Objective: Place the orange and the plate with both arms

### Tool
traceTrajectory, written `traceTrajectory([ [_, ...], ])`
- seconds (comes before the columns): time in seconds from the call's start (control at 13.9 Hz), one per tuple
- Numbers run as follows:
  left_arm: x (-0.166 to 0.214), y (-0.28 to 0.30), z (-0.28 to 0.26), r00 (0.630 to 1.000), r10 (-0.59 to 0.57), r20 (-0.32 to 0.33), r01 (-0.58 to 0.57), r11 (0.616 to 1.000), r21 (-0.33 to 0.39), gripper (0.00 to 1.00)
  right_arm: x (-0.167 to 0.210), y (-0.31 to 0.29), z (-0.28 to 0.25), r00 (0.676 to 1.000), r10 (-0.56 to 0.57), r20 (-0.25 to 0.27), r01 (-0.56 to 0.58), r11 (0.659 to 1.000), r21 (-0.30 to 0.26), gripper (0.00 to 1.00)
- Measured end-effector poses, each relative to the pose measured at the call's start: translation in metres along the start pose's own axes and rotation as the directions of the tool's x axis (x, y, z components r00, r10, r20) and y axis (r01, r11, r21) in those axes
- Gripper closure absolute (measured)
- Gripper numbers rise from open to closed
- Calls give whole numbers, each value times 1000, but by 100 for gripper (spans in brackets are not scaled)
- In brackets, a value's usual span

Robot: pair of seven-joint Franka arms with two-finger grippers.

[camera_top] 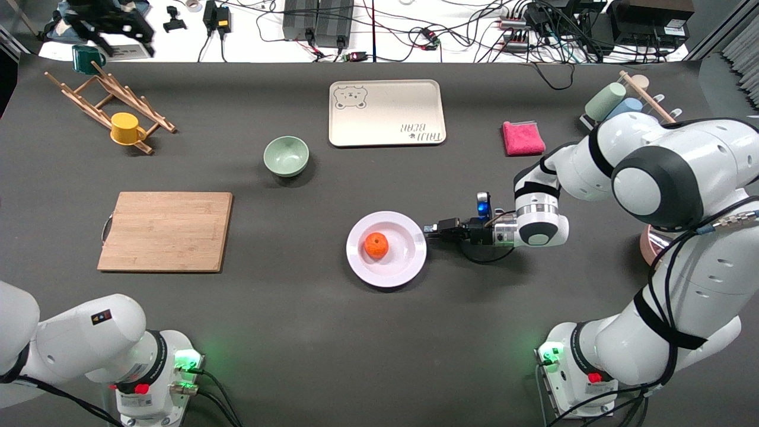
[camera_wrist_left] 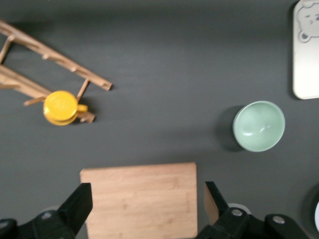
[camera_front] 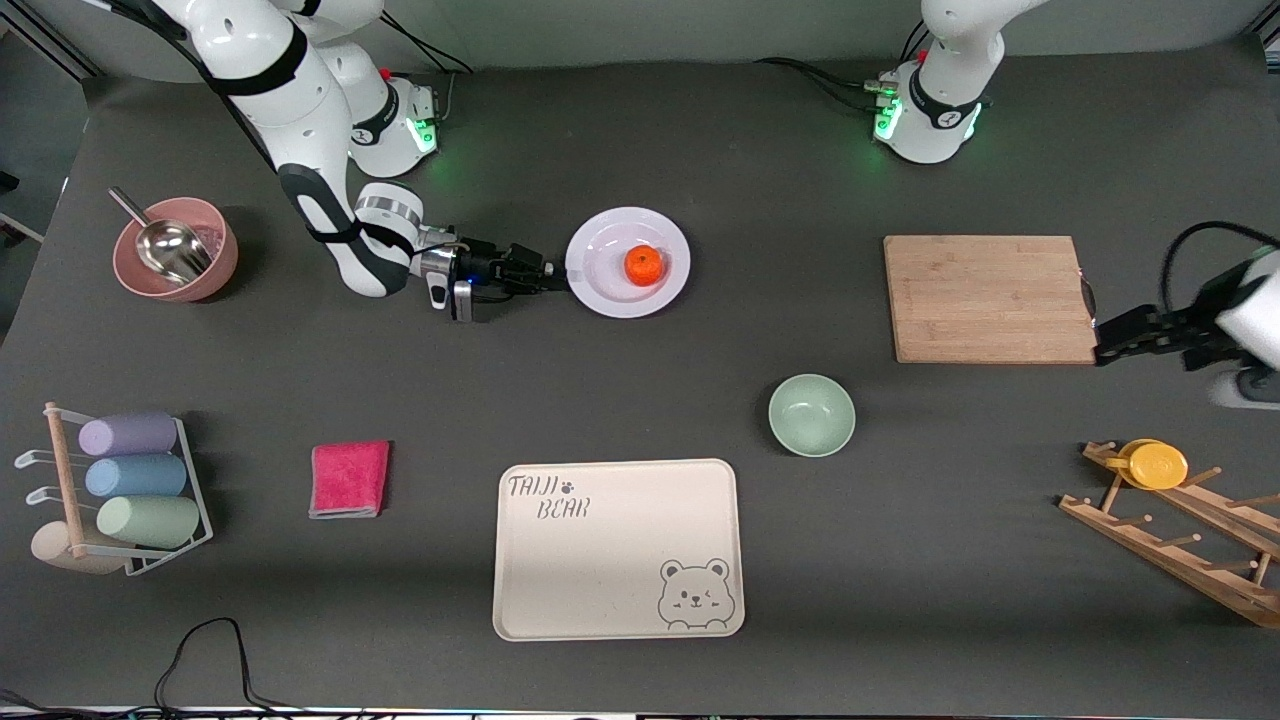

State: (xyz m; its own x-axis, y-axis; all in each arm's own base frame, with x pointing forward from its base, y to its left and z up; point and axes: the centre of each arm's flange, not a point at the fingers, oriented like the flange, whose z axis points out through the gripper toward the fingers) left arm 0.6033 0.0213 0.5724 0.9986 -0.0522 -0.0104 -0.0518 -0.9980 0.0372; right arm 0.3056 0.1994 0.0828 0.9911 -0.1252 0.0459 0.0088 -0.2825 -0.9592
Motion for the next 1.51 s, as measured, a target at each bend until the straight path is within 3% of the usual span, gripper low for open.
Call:
traceTrajectory([
  [0.22,-16,-7,-14,999,-17,35,17,1000,14,0,-6,-2,11,1000,-21,-6,21,1000,11,61],
  [0.72,-21,-21,-17,999,-34,35,33,999,23,0,-9,-3,16,999,-40,5,40,999,18,61],
  [0.86,-20,-21,-17,999,-25,31,24,999,45,0,-11,-2,17,998,-57,9,57,998,18,75],
  [1.01,-17,-16,-17,1000,-8,21,6,996,84,0,-11,-2,17,998,-61,10,61,998,18,81],
  [1.08,-15,-12,-16,1000,4,18,-6,995,99,0,-12,-1,18,998,-61,11,61,998,18,90],
  [1.22,-10,-7,-9,1000,21,10,-22,994,109,0,-12,0,18,998,-61,11,61,998,18,96],
  [1.51,0,-13,8,998,67,7,-68,993,97,0,-12,0,18,998,-61,11,61,998,18,96],
])
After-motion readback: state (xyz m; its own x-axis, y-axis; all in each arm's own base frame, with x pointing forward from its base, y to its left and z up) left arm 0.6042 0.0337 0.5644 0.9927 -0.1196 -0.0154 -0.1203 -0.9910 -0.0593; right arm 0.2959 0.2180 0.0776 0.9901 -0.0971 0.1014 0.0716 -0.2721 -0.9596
